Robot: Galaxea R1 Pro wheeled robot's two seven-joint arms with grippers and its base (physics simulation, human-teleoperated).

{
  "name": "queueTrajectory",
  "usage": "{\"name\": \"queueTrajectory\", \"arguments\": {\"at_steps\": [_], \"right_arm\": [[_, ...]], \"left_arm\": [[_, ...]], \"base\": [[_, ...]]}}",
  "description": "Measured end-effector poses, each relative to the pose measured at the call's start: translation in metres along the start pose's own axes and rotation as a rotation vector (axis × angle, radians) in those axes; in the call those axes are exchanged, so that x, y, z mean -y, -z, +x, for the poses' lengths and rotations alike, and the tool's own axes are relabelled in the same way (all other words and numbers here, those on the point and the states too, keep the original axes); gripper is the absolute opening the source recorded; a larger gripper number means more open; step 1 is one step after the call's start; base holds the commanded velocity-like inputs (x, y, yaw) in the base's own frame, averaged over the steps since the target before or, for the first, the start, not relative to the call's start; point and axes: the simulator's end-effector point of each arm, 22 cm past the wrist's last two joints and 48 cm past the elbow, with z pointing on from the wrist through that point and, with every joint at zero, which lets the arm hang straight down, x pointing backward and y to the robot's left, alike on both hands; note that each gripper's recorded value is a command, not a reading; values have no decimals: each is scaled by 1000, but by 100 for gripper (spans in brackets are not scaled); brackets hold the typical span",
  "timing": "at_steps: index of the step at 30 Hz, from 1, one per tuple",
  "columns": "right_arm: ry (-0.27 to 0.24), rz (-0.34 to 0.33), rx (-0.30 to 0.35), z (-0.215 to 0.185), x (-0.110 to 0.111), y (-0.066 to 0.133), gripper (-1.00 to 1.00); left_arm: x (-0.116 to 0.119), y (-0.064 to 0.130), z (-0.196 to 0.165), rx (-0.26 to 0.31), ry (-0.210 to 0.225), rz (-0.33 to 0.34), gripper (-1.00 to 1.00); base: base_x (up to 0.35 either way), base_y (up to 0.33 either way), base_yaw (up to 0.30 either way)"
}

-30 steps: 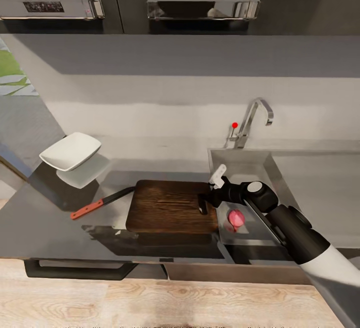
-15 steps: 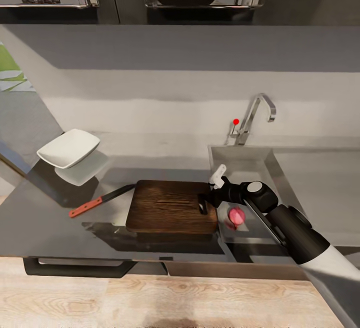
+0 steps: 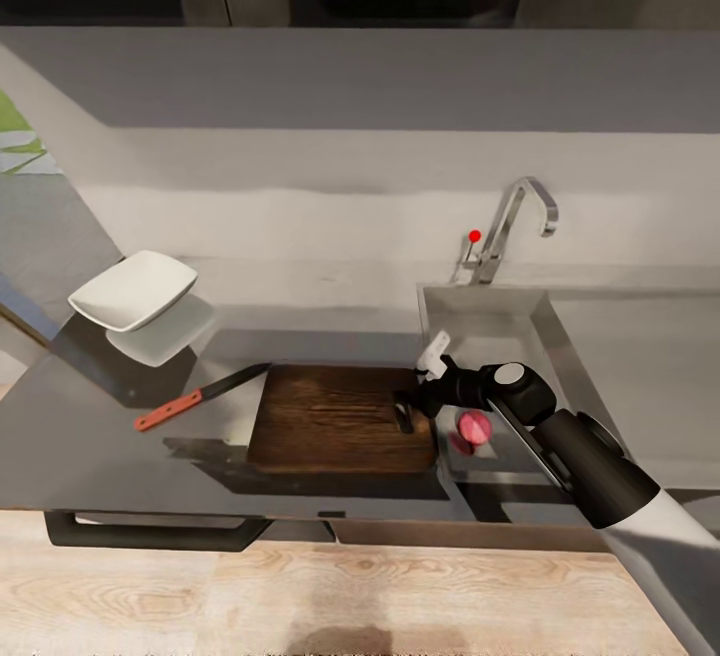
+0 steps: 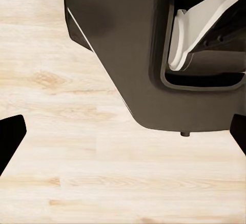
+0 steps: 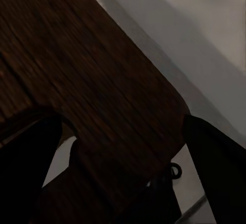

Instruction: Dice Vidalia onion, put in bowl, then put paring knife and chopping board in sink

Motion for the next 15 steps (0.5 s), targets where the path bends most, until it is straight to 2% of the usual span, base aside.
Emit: {"name": "queueTrajectory", "arguments": {"at_steps": [15], "right_arm": [[11,-9,11,0,-2,-5,-100]], "left_arm": [[0,4,7,-23,-1,-1,100]], "base": [[0,0,0]]}}
